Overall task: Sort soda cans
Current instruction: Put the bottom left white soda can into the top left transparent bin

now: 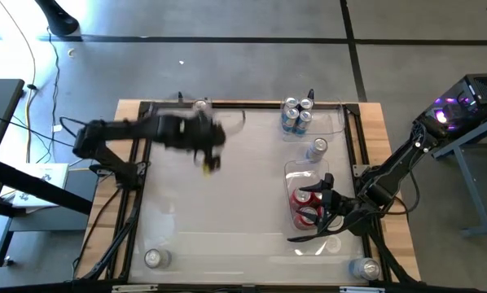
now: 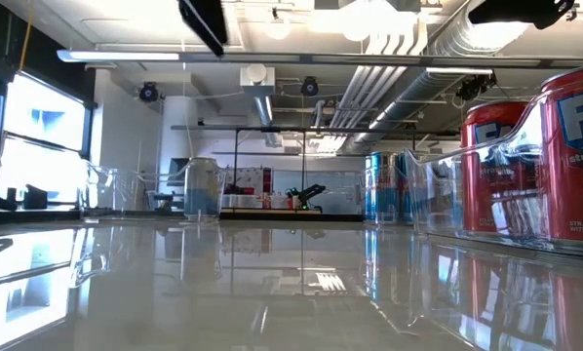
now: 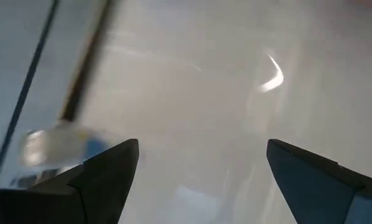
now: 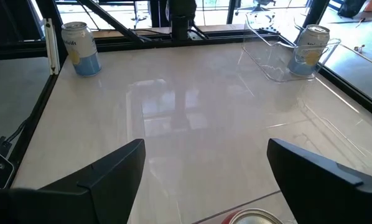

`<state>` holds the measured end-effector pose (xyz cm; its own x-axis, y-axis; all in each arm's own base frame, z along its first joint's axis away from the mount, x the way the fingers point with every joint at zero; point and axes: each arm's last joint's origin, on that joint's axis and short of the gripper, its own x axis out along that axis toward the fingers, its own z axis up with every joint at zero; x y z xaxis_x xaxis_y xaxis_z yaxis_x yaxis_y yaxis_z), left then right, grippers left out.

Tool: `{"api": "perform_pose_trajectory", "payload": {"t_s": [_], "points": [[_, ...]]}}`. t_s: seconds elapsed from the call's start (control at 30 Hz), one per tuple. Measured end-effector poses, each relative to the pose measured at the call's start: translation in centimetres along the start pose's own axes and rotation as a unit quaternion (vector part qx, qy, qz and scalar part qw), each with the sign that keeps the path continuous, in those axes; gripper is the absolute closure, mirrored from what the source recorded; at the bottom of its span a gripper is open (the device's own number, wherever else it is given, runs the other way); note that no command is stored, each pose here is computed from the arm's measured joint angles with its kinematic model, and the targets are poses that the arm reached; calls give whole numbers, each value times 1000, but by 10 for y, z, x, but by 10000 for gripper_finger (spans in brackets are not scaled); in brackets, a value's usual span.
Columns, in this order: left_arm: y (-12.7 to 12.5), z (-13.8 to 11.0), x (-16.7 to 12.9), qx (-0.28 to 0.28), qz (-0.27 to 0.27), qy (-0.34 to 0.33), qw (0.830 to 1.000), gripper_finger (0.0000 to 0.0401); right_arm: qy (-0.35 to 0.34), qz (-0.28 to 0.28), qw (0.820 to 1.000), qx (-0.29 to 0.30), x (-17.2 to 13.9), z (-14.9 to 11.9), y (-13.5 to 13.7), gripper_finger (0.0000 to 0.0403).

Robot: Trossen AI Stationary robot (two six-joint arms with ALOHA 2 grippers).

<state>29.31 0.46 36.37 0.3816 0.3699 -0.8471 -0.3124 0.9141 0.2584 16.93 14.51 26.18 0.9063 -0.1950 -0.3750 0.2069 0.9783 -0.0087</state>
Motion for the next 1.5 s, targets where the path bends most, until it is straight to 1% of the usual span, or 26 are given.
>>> {"api": "perform_pose_trajectory", "payload": {"t_s": [0.13, 0.27, 0.37, 0.43, 0.5, 0.6, 0.77, 0.87, 0.93, 1.1, 1.23, 1.3, 1.33, 1.4, 1.5], "points": [[-50, -13, -10, 90, -43, 17, 995, 52, 0, 0, 1000, 0, 0, 0, 0, 69], [-91, -18, -2, 172, -119, 38, 977, 52, 0, 0, 1000, -1, 0, 0, 0, 69], [-124, -20, 12, 222, -169, 53, 959, 53, 0, 0, 1000, 0, 0, 0, 0, 69], [-146, -25, 22, 271, -197, 70, 940, 53, 0, 0, 1000, 0, 0, 0, 0, 69], [-166, -31, 26, 316, -204, 90, 922, 53, 0, 0, 1000, 0, 0, 0, 0, 69], [-190, -39, 15, 360, -200, 129, 902, 53, 0, 0, 1000, 0, 0, 0, 0, 69], [-220, -44, -23, 375, -194, 156, 893, 53, 0, 0, 1000, 0, 0, 0, 0, 69], [-237, -52, -49, 377, -237, 133, 885, 53, -2, 1, 1000, 2, 0, 0, 0, 69], [-247, -67, -64, 365, -251, 141, 885, 53, -2, 1, 1000, 2, 0, 0, 0, 69], [-270, -108, -92, 315, -256, 177, 897, 53, -2, 1, 1000, -10, 0, 0, 0, 69], [-280, -133, -109, 276, -252, 197, 906, 53, -2, 1, 1000, -17, 0, 0, 0, 69], [-283, -143, -115, 263, -255, 210, 907, 53, -1, 3, 1000, -22, 0, 0, 0, 69], [-285, -147, -118, 262, -259, 217, 904, 53, -1, 3, 1000, -23, 0, 0, 0, 69], [-287, -156, -121, 275, -265, 227, 896, 53, -1, 3, 1000, -24, 0, 0, 0, 69], [-289, -168, -119, 312, -254, 224, 888, 53, -1, 3, 1000, -24, 0, 0, 1, 69]]}}
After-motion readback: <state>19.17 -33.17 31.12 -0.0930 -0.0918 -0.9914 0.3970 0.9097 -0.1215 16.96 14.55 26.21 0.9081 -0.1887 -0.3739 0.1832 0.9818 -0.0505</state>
